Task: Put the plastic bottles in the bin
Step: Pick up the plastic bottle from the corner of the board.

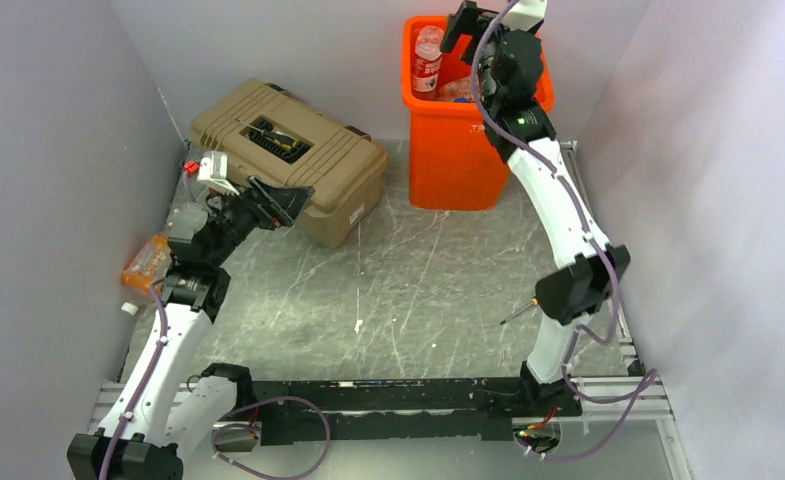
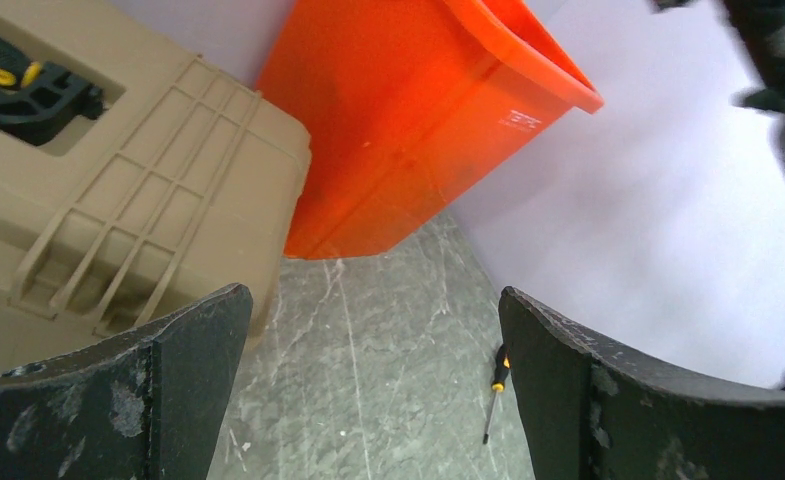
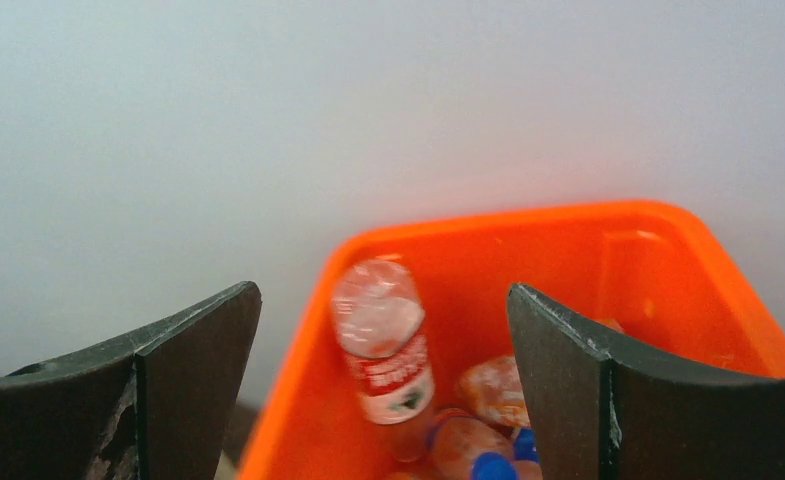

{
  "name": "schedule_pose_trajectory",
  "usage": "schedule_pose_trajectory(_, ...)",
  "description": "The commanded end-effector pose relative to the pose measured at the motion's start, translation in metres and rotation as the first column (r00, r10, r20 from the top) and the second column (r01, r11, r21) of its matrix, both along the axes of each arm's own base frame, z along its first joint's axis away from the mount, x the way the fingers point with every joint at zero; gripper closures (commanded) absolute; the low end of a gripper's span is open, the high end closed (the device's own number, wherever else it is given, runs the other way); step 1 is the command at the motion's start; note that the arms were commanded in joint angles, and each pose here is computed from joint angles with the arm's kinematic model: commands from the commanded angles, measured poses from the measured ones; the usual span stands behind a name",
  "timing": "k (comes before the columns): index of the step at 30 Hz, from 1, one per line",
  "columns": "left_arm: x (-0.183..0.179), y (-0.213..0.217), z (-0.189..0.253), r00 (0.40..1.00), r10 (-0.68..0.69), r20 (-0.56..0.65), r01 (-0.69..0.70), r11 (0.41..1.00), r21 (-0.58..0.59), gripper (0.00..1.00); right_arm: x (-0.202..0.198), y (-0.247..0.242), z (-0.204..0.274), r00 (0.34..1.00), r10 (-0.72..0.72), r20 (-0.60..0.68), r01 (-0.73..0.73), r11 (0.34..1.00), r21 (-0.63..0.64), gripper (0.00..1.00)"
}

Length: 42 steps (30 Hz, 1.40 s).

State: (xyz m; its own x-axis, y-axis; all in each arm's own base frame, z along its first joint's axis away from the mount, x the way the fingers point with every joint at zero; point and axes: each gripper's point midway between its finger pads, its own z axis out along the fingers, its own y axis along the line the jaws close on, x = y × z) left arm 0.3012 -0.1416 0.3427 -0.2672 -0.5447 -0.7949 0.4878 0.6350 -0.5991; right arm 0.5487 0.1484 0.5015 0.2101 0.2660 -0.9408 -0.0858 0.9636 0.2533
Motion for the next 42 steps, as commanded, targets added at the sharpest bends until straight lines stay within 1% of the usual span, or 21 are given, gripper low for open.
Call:
schedule_pose_trajectory(1,0.005,0.018,0.015,0.994,0.105,0.023,-0.106,0.994,0.023,0.00,-0.090,0.038,0.088,0.969,0.132,0.207,-0.134,0.991,-0.007,0.02)
schedule_pose_trajectory(4,0.012,0.034,0.005,0.978,0.205,-0.032,-0.203,0.978,0.052,0.00,-0.143,0.067,0.097,0.943,0.219,0.252,-0.213,0.976,-0.051,0.03)
schedule_pose_trajectory(6,0.017,0.046,-0.004,0.957,0.279,-0.074,-0.273,0.958,0.082,0.00,-0.172,0.086,0.088,0.921,0.301,0.249,-0.292,0.954,-0.070,0.03)
schedule_pose_trajectory(8,0.022,0.062,-0.016,0.921,0.367,-0.134,-0.353,0.928,0.118,0.01,-0.196,0.102,0.068,0.896,0.382,0.224,-0.374,0.924,-0.079,0.03)
schedule_pose_trajectory(10,0.024,0.075,-0.025,0.876,0.441,-0.196,-0.416,0.895,0.159,0.00,-0.214,0.121,0.028,0.871,0.465,0.159,-0.456,0.885,-0.093,0.04)
schedule_pose_trajectory(11,0.024,0.084,-0.031,0.843,0.488,-0.227,-0.454,0.871,0.189,0.01,-0.223,0.125,0.014,0.860,0.493,0.131,-0.485,0.870,-0.089,0.04)
schedule_pose_trajectory(12,0.026,0.093,-0.034,0.810,0.534,-0.243,-0.492,0.844,0.212,0.01,-0.230,0.128,-0.002,0.850,0.517,0.103,-0.509,0.856,-0.088,0.04)
schedule_pose_trajectory(15,0.027,0.110,-0.044,0.740,0.614,-0.273,-0.552,0.788,0.273,0.01,-0.250,0.131,-0.048,0.812,0.583,0.014,-0.581,0.811,-0.070,0.04)
schedule_pose_trajectory(20,0.026,0.122,-0.046,0.693,0.671,-0.265,-0.580,0.736,0.348,0.01,-0.280,0.134,-0.136,0.725,0.666,-0.177,-0.681,0.732,-0.034,0.05)
schedule_pose_trajectory(23,0.026,0.132,-0.050,0.656,0.710,-0.257,-0.610,0.699,0.374,0.01,-0.291,0.129,-0.183,0.697,0.664,-0.271,-0.689,0.725,0.005,0.05)
schedule_pose_trajectory(26,0.027,0.141,-0.063,0.603,0.750,-0.272,-0.635,0.657,0.406,0.01,-0.298,0.123,-0.216,0.682,0.658,-0.318,-0.680,0.731,0.055,0.06)
schedule_pose_trajectory(28,0.027,0.150,-0.076,0.536,0.788,-0.304,-0.661,0.615,0.430,0.01,-0.303,0.122,-0.232,0.671,0.664,-0.330,-0.681,0.728,0.078,0.06)
schedule_pose_trajectory(30,0.026,0.155,-0.086,0.477,0.810,-0.341,-0.674,0.586,0.449,0.01,-0.304,0.120,-0.245,0.666,0.660,-0.346,-0.675,0.732,0.097,0.06)
schedule_pose_trajectory(32,0.024,0.157,-0.095,0.442,0.820,-0.364,-0.686,0.571,0.452,0.00,-0.303,0.119,-0.257,0.668,0.643,-0.374,-0.658,0.746,0.108,0.06)
schedule_pose_trajectory(35,0.020,0.161,-0.106,0.414,0.820,-0.396,-0.727,0.559,0.399,0.01,-0.303,0.117,-0.271,0.662,0.633,-0.402,-0.650,0.752,0.114,0.06)
schedule_pose_trajectory(37,0.016,0.167,-0.108,0.407,0.815,-0.414,-0.781,0.545,0.306,0.01,-0.306,0.117,-0.275,0.657,0.640,-0.398,-0.656,0.746,0.117,0.06)
schedule_pose_trajectory(38,0.014,0.171,-0.104,0.414,0.810,-0.414,-0.811,0.535,0.236,0.01,-0.307,0.116,-0.277,0.656,0.643,-0.396,-0.658,0.744,0.118,0.07)
schedule_pose_trajectory(39,0.011,0.179,-0.104,0.407,0.814,-0.415,-0.843,0.510,0.174,0.00,-0.308,0.115,-0.279,0.656,0.644,-0.393,-0.659,0.743,0.117,0.07)
schedule_pose_trajectory(40,0.007,0.186,-0.103,0.385,0.821,-0.421,-0.876,0.469,0.115,0.01,-0.309,0.115,-0.280,0.657,0.644,-0.391,-0.660,0.742,0.114,0.07)
schedule_pose_trajectory(42,-0.002,0.200,-0.110,0.317,0.843,-0.434,-0.930,0.366,0.030,0.01,-0.311,0.113,-0.282,0.654,0.647,-0.392,-0.665,0.739,0.108,0.07)
